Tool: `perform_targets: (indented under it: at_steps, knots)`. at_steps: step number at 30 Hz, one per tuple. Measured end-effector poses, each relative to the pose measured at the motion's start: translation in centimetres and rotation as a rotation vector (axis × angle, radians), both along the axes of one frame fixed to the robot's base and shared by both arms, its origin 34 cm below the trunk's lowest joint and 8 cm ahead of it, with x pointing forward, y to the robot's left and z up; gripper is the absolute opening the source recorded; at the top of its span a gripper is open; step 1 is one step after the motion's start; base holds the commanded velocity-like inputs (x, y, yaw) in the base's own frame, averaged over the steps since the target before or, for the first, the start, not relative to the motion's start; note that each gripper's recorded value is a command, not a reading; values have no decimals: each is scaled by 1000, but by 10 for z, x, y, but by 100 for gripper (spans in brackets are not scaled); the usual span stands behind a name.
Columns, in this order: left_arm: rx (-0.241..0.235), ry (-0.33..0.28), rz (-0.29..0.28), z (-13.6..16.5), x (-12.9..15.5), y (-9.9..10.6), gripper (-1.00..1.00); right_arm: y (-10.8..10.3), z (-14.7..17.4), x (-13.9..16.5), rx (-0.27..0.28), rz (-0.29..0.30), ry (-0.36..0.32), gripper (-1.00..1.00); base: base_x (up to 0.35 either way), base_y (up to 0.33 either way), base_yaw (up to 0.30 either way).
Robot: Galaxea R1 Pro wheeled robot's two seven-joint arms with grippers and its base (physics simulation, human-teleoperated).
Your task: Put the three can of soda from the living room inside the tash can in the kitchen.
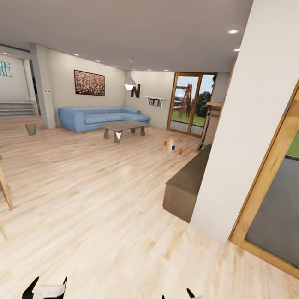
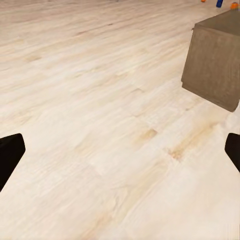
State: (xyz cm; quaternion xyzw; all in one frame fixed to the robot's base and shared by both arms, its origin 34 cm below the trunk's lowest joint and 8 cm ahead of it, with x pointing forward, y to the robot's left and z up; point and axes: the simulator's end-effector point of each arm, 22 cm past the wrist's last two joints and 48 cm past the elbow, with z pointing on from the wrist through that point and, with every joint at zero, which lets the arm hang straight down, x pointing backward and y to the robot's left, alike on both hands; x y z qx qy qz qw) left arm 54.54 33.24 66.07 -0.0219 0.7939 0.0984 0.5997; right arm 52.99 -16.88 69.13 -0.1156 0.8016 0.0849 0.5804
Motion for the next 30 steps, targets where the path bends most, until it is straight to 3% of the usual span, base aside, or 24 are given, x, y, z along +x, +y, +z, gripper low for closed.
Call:
perform_targets:
  at_steps: [3,9,19,30]
  knots:
    - [2,18,9,-3,4,2,100,0,-6,15,-13,-2,46,100,325,0,0]
    - [7,82,16,-24,-9,7,100,-7,-25,16,-34,-10,108,100,325,0,0]
    - [11,124,21,-39,-22,10,100,-12,-32,13,-41,-15,126,100,325,0,16]
    - [7,120,23,-38,-22,9,100,-10,-31,13,-41,-11,124,100,321,0,189]
